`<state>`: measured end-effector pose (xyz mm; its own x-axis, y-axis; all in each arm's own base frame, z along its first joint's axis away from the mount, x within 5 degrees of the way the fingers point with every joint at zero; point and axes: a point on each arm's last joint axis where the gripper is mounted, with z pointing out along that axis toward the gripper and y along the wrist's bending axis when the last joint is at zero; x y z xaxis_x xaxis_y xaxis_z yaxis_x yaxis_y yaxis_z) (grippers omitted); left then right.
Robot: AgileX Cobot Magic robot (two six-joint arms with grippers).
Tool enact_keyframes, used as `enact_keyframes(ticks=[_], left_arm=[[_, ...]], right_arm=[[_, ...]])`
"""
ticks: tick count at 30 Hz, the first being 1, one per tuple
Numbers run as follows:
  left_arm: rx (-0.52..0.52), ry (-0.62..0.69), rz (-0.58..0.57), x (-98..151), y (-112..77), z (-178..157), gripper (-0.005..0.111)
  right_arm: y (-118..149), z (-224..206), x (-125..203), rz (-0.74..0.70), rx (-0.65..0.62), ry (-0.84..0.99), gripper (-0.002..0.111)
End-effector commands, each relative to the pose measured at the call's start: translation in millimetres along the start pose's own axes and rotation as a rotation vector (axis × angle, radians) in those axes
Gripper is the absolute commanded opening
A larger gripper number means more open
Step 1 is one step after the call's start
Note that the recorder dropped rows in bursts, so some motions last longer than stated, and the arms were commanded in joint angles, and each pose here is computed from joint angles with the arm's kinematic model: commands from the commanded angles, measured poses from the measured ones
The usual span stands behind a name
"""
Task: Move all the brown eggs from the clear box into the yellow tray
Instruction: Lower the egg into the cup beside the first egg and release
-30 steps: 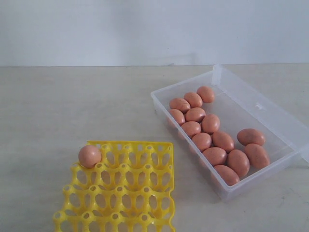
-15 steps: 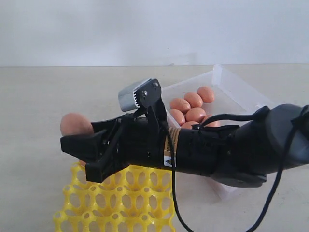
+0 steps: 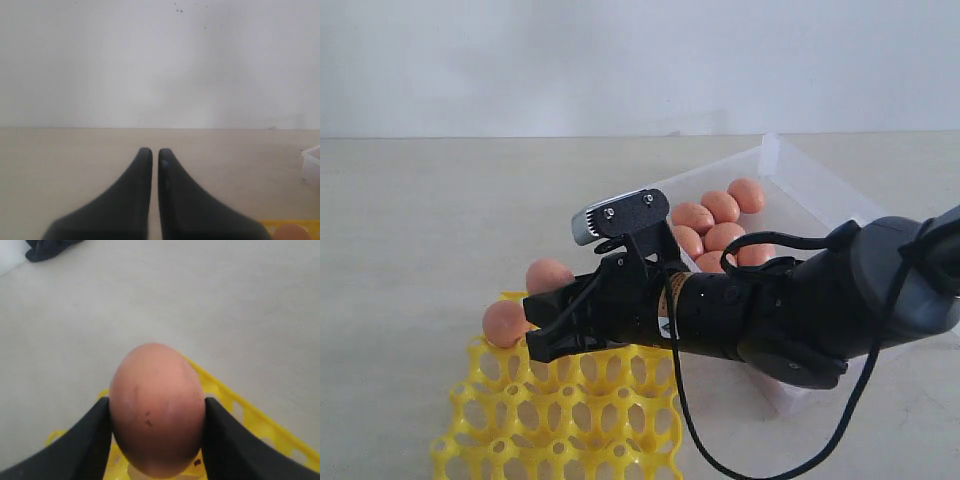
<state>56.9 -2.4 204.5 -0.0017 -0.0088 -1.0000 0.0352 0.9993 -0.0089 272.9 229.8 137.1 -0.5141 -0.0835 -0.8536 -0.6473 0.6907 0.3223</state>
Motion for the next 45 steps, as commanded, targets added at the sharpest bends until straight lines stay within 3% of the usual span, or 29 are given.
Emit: enact_keyframes(ticks=[1,25,36,45], left_arm=[[-0.002,-0.014,-0.01,-2,0.1,0,0.004],[-0.002,-0.014,-0.01,-2,0.1,0,0.004],[-0.002,-0.014,-0.01,-2,0.1,0,0.004],[-0.002,-0.014,-0.01,-2,0.1,0,0.004]], right_arm=[[0,2,-8,-0.069,0.011,-0.008,0.0],[-2,5,-10,-0.127,0.037,0.024,0.0],[-11,28,-20,-0.027,0.113,0.093,0.0],[-8,27,-16,-0.106,0.077,0.143,0.0]])
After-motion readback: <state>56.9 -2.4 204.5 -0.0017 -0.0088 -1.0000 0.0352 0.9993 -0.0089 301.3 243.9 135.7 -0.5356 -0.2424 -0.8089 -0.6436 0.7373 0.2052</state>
